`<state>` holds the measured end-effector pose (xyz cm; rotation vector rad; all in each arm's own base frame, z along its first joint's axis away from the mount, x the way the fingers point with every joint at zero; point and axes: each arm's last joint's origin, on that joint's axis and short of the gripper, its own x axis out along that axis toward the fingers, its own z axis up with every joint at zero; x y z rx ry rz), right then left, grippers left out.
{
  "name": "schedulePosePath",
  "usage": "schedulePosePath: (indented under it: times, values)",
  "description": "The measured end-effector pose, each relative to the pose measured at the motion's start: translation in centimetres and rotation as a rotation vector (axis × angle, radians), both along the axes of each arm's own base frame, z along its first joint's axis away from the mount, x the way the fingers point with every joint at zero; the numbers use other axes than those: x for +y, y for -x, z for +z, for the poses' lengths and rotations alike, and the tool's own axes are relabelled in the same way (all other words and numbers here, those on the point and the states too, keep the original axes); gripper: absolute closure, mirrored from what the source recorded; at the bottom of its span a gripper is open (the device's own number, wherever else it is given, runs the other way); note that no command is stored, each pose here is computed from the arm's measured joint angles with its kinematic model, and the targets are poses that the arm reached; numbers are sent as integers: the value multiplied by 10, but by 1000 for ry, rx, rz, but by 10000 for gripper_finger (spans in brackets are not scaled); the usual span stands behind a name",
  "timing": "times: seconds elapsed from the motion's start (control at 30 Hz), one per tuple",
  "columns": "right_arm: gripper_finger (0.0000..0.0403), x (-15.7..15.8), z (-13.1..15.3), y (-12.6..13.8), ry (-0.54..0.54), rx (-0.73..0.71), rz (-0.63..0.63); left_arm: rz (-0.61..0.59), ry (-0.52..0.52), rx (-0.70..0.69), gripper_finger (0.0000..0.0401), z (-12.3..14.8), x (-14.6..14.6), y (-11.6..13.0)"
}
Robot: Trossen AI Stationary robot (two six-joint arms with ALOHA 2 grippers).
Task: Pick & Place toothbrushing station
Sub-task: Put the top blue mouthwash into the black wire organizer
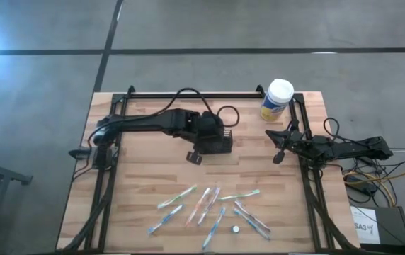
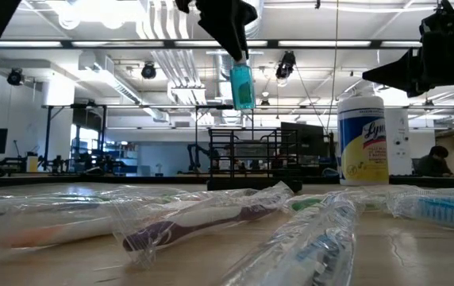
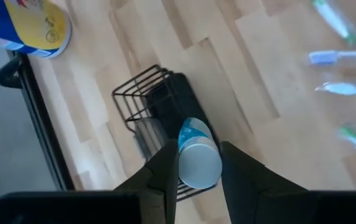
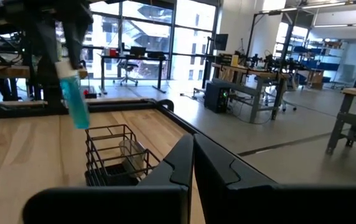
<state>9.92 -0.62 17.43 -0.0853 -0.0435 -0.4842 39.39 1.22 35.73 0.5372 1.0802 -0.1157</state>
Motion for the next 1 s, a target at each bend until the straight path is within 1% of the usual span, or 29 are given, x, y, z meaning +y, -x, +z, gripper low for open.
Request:
schedulePosePath:
  times: [0.23,0.4,0.5,0.73,1.0]
  values:
    - [394,0,-3,0,7,31,-1,12,-20,14,308,-9,20,-7]
    - [394,0,-4,0,8,46,-1,11,-30,22,308,-15,28,-12]
    - [394,0,-5,0,9,54,-1,-4,-32,29,308,-17,29,-12]
    - [394,0,-5,0,9,53,-1,-24,4,47,308,-25,29,-16]
    - [394,0,-5,0,5,51,-1,-35,11,88,308,-43,30,-25]
